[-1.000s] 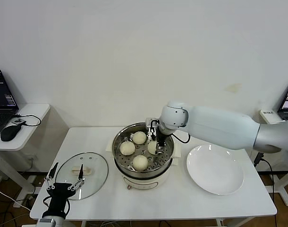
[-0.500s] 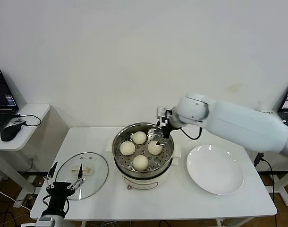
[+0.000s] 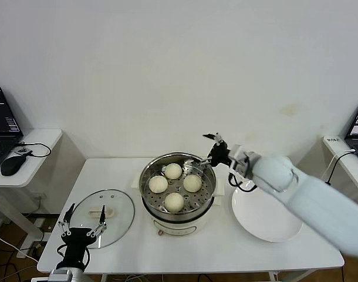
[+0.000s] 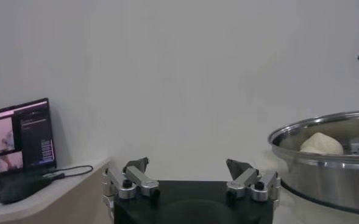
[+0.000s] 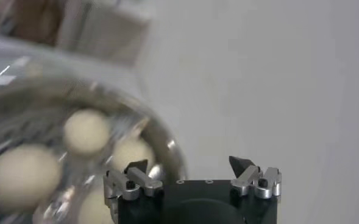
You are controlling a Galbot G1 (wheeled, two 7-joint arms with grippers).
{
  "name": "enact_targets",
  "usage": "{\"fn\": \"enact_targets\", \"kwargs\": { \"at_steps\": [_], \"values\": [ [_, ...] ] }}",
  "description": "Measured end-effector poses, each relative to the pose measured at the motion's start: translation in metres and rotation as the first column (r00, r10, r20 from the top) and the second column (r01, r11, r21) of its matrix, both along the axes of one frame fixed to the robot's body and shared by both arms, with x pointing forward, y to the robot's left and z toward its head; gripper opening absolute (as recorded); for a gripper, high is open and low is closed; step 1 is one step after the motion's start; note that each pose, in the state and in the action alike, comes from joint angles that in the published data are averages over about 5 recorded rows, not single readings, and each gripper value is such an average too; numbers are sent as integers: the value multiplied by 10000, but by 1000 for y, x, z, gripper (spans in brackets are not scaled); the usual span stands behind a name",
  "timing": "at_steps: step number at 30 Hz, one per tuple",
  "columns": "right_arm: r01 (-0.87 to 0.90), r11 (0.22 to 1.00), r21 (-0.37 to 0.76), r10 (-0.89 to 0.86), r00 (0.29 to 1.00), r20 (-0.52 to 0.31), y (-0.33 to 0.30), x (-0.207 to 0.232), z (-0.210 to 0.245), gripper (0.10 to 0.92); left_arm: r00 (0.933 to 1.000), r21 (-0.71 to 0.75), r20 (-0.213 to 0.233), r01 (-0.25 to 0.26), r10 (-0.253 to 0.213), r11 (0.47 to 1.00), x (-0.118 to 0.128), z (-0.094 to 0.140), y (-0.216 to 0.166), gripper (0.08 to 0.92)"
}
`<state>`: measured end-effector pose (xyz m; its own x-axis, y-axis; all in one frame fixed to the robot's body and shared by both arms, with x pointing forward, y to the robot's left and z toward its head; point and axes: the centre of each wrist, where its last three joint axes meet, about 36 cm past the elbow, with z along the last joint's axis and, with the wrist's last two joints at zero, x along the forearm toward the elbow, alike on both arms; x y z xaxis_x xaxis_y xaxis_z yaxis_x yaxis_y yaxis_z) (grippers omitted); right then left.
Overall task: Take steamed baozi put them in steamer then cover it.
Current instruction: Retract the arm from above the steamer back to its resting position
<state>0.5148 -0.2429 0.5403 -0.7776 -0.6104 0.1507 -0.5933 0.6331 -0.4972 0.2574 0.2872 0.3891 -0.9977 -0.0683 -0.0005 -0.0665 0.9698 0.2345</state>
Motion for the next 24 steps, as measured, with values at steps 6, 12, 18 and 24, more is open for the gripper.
{"fn": "enact_targets", "kwargs": {
  "at_steps": [6,12,18,24],
  "values": [
    [1163,9630,2430,-1392,9871,789,-31,-33,-47,823,9998,264,-193,-52,57,9996,3,-8,-1,823],
    [2666,8696,4155,-3228,9439,701,-69,-76,-89,823,9996,1353,-198,-168,196,9907,7,-18,8,823],
    [4388,7576,4832,-5064,8622,109,-105,-130,-128,823,9999,4052,35,-113,108,9142,11,-33,33,823],
    [5613,6713,4840,-6330,7739,-195,-132,-174,-153,823,9990,6918,-143,404,-422,7210,4,-50,64,823]
  ]
}}
